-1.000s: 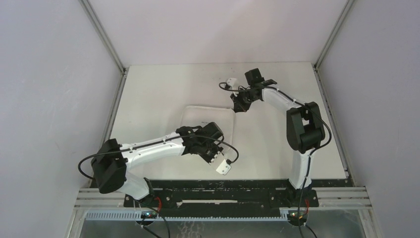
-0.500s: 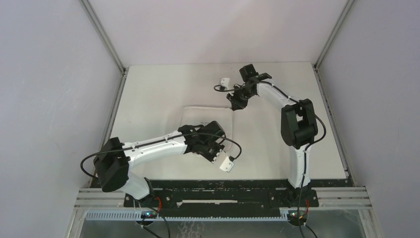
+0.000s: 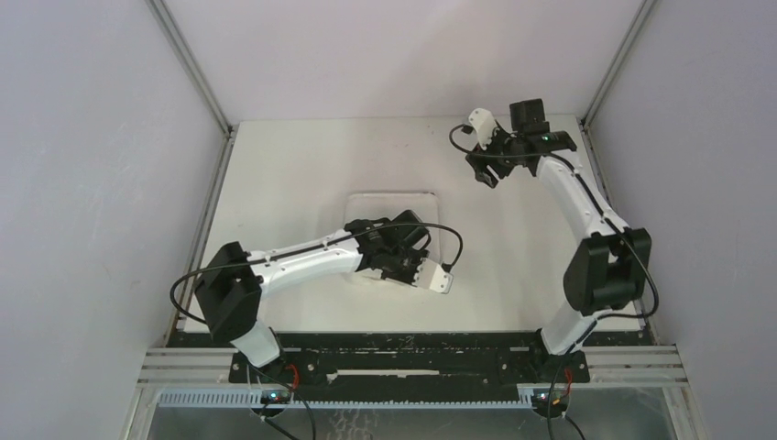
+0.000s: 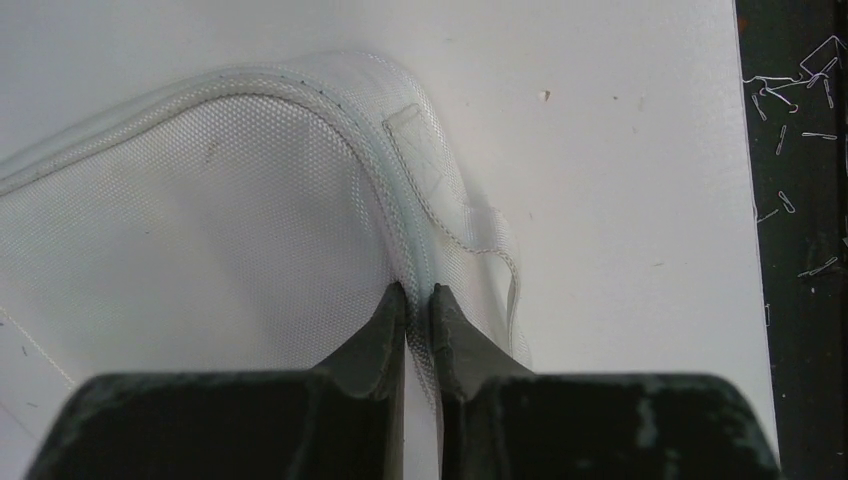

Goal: Organize the medicine kit

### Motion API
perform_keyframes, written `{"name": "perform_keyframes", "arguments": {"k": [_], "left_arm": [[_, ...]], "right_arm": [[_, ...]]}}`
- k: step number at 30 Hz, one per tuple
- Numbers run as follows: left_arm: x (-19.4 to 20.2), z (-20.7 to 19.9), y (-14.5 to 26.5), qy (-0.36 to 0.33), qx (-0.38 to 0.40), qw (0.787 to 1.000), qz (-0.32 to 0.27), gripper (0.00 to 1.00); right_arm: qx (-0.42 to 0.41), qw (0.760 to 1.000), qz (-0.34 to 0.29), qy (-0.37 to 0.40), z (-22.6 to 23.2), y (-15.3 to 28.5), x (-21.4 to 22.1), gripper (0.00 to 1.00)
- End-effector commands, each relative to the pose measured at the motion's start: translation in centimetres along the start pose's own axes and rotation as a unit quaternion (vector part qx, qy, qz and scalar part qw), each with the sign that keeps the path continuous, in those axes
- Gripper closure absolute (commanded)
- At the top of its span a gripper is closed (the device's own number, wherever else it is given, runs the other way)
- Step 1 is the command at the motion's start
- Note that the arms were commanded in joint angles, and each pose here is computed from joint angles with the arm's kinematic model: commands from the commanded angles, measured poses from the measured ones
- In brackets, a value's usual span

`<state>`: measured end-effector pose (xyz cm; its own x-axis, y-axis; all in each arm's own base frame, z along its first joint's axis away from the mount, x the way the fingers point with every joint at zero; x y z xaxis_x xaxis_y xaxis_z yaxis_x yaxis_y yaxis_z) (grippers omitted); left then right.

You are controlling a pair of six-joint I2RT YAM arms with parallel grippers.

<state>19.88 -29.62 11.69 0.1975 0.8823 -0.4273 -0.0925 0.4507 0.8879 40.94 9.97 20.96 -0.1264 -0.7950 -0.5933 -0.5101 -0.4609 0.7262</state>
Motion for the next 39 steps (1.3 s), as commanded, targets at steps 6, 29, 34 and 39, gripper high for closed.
{"name": "perform_keyframes", "arguments": {"k": [6,29,34,39], "left_arm": [[-0.2,1.8,2.3,0.067,-0.044,0.996,-0.037,0.6],[14.8,9.9,23.6,0.456,-0.475,0.69,-0.3,0.0],[18.6,8.9,25.7,0.504,-0.528,0.598,-0.332,0.0],[21.1,7.8,26.9,0.531,-0.55,0.547,-0.34,0.0]], "right_arm": [[0.106,0.99,0.041,-0.079,1.3,6.2,1.8,0.21],[0.256,0.929,0.001,-0.266,2.9,13.4,5.2,0.0],[0.272,0.921,-0.02,-0.279,3.3,13.6,5.7,0.0],[0.275,0.919,-0.051,-0.276,5.0,13.8,5.9,0.0]]}}
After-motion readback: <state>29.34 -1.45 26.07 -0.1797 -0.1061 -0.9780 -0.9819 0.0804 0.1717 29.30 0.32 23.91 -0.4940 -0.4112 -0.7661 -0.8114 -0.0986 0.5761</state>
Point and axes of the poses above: each gripper's point midway between its finger pads, its own y axis back along the fingers, its own z axis along the line the jaws close on, x = y × z, the point moved 3 cm from there along y, back along the fingers, and after that the axes turned 14 degrees about y, right-handed, at the moved point
